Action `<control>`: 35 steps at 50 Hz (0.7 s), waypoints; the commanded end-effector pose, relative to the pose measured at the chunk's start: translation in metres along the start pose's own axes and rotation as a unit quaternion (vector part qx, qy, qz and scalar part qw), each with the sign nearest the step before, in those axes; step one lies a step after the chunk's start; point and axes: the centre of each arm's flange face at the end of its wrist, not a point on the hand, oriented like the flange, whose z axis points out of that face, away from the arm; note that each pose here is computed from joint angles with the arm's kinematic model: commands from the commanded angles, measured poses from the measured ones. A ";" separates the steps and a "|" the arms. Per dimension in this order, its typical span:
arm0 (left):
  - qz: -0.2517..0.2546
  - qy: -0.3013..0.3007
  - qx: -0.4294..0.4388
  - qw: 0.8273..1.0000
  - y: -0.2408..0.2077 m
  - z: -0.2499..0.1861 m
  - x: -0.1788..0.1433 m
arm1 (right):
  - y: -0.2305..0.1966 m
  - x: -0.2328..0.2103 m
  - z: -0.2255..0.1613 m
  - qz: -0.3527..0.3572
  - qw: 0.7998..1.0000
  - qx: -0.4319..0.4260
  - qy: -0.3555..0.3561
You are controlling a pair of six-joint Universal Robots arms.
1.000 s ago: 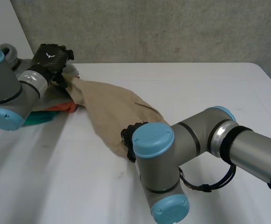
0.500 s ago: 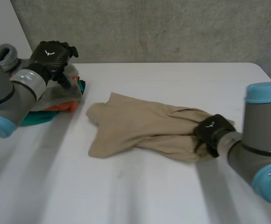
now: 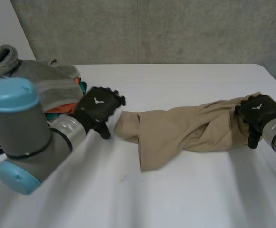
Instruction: Fold the laundry.
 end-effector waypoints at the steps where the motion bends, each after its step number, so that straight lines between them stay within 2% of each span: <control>1: 0.020 0.030 0.008 0.999 -0.008 0.001 0.039 | -0.025 0.023 -0.019 0.126 0.991 0.032 0.036; 7: 0.041 0.008 0.005 0.999 -0.019 0.009 0.044 | -0.042 0.035 -0.009 0.146 0.989 0.016 -0.014; 14: 0.036 -0.014 0.013 0.999 -0.034 0.004 0.040 | -0.051 0.051 0.011 0.158 0.985 -0.038 -0.060; 18: 0.033 -0.016 0.018 0.999 -0.039 0.000 0.038 | -0.061 0.057 0.004 0.171 0.976 -0.083 -0.105; 22: 0.032 -0.021 0.015 0.999 -0.038 0.000 0.034 | -0.067 0.065 -0.006 0.182 0.970 -0.088 -0.132; 27: 0.030 -0.026 0.012 0.999 -0.036 0.000 0.028 | -0.071 0.078 0.004 0.193 0.974 -0.045 -0.108; 35: 0.027 -0.030 0.020 0.999 -0.041 -0.002 0.023 | -0.057 0.073 0.069 0.189 0.981 0.023 -0.023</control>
